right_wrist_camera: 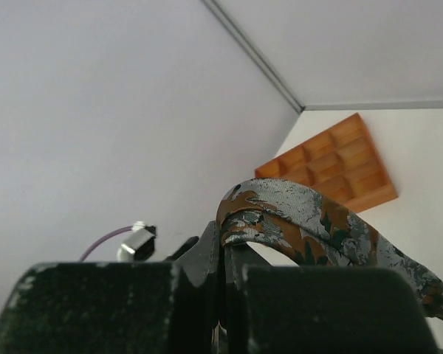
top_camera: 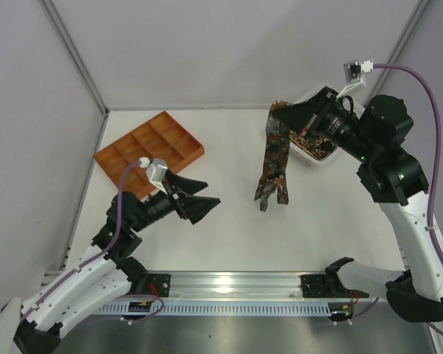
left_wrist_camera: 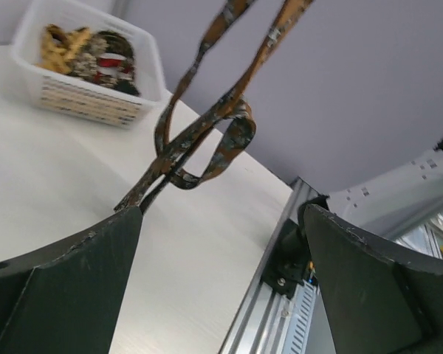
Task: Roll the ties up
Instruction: Move the tie to the center of the board
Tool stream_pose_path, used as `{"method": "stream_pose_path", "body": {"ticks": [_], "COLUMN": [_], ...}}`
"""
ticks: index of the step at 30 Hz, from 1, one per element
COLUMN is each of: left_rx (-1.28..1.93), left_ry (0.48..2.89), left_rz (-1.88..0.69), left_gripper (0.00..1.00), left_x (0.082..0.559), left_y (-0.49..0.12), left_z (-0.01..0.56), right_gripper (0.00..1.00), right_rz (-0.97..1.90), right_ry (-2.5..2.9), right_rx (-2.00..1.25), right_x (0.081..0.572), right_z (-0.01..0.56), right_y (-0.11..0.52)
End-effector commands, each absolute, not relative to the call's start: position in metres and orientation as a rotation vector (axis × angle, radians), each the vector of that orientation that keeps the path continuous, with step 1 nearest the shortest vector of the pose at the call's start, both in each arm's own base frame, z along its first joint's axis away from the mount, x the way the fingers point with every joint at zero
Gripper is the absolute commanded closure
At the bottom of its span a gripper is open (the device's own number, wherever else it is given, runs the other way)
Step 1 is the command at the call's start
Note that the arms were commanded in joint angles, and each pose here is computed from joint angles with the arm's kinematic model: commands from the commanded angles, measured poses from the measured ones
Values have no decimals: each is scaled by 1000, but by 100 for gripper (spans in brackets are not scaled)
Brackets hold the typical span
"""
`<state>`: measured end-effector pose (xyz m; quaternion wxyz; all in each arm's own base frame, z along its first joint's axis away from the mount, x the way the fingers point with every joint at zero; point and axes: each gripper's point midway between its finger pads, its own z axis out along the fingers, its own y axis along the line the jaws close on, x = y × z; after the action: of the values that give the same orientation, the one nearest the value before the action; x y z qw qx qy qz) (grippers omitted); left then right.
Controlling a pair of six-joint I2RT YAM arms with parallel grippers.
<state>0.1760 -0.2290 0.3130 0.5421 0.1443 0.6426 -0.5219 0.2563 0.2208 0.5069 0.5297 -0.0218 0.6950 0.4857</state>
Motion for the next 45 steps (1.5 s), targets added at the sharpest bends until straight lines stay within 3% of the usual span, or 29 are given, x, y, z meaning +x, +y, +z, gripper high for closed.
{"method": "stream_pose_path", "body": {"ticks": [1, 14, 22, 24, 25, 28, 32, 33, 37, 38, 43, 45], "left_rx": [462, 702, 821, 836, 827, 830, 842, 878, 928, 925, 924, 946], "left_ry": [1249, 1110, 1112, 1188, 1223, 1306, 1373, 1419, 1437, 1449, 1470, 1582], "left_rz": [-1174, -1033, -1207, -1211, -1200, -1187, -1195, -1201, -1245, -1262, -1301, -1287], "left_gripper": [0, 0, 3, 16, 18, 39, 55, 68, 87, 100, 100, 100], "left_x": [169, 163, 141, 146, 151, 159, 163, 164, 158, 157, 148, 143], "left_y": [-246, -341, -384, -398, -402, -416, -430, -442, -452, -453, -445, -436], "left_z": [364, 332, 309, 289, 284, 261, 241, 230, 226, 227, 233, 223], "right_gripper": [100, 100, 100, 100, 100, 100, 100, 100, 100, 100, 100, 100], "right_rz": [1302, 1398, 1383, 1369, 1361, 1324, 1271, 1243, 1181, 1164, 1018, 901], "right_ry": [1579, 1525, 1473, 1459, 1464, 1443, 1434, 1431, 1419, 1417, 1439, 1484], "right_rx": [-111, -192, -206, -204, -193, -190, -179, -173, -135, -125, -50, 39], "right_x": [220, 178, 158, 156, 158, 157, 163, 165, 172, 174, 188, 199], "right_z": [540, 569, 583, 587, 587, 594, 598, 600, 602, 601, 593, 583], "right_y": [223, 217, 204, 200, 199, 193, 188, 184, 176, 173, 153, 135]}}
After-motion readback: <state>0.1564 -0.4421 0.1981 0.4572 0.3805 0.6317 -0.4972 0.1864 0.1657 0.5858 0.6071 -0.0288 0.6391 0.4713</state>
